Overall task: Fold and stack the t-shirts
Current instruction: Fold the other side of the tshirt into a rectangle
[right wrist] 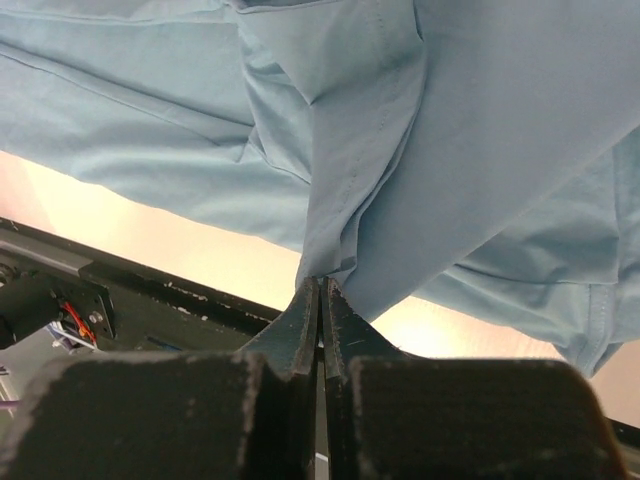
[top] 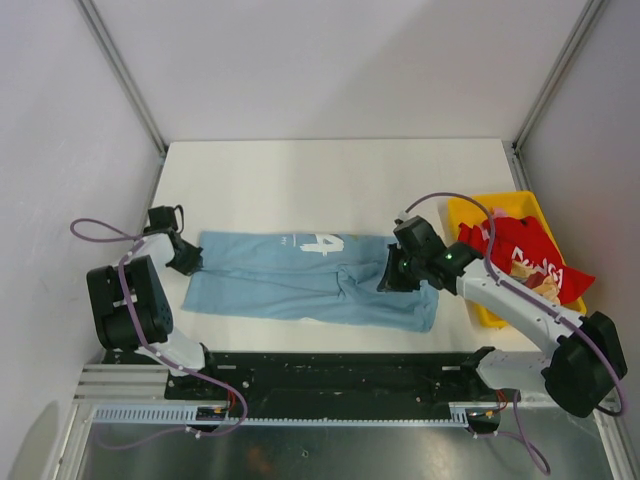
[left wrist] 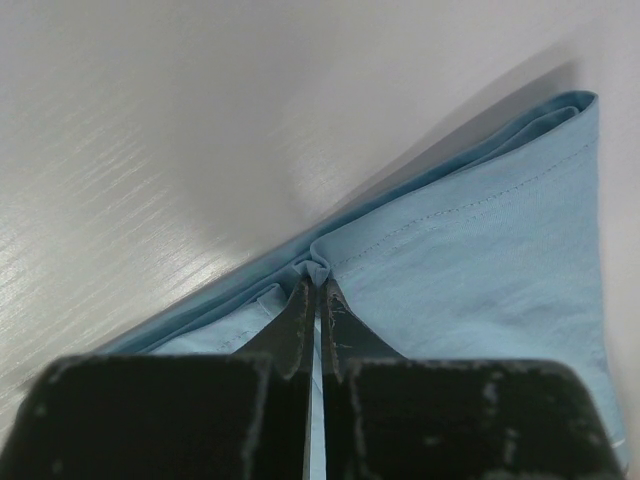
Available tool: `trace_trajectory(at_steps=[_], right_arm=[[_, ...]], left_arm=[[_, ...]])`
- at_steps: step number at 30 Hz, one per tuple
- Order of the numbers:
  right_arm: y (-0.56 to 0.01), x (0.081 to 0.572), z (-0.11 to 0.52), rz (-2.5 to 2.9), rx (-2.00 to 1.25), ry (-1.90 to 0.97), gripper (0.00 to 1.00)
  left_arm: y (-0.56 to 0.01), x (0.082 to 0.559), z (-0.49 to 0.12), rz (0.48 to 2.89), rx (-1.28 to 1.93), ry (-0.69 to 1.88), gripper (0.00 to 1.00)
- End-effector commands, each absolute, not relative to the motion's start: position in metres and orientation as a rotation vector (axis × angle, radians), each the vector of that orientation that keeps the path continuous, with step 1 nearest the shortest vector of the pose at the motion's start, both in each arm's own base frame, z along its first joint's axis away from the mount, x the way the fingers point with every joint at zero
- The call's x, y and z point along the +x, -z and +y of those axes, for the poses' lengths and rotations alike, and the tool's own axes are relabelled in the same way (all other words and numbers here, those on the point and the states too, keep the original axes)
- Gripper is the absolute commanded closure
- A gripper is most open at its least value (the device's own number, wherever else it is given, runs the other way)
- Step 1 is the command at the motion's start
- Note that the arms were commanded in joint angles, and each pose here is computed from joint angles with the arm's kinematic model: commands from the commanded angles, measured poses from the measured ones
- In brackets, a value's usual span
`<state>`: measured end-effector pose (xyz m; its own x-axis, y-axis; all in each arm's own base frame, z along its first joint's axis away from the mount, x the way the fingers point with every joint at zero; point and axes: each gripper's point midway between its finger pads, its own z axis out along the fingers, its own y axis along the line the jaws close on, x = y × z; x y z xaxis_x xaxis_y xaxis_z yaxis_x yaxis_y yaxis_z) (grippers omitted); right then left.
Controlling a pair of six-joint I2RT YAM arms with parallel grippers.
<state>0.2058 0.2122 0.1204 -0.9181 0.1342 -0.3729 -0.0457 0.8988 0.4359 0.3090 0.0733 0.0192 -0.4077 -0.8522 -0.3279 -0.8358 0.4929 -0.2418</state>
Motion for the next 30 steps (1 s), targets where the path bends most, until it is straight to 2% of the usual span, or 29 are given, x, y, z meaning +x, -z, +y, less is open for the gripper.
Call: trace_trajectory(at_steps=[1,23,30], right_arm=[[-0.145,0.216,0.223,2.608,0.077,-0.657,1.00],[-0.170,0.214,0.208,2.560,0.101,-0.596,1.00],[-0.171,0.211,0.181,2.553,0.164,-0.501,0.99]], left_arm=[[-0.031,0.323,0.080,2.300,-1.371,0.071,1.00],[-0.042,0.339,0.089,2.277,-1.356,0.104,1.00],[-0.038,0.337,0.087,2.292,-1.355,0.109,1.00]])
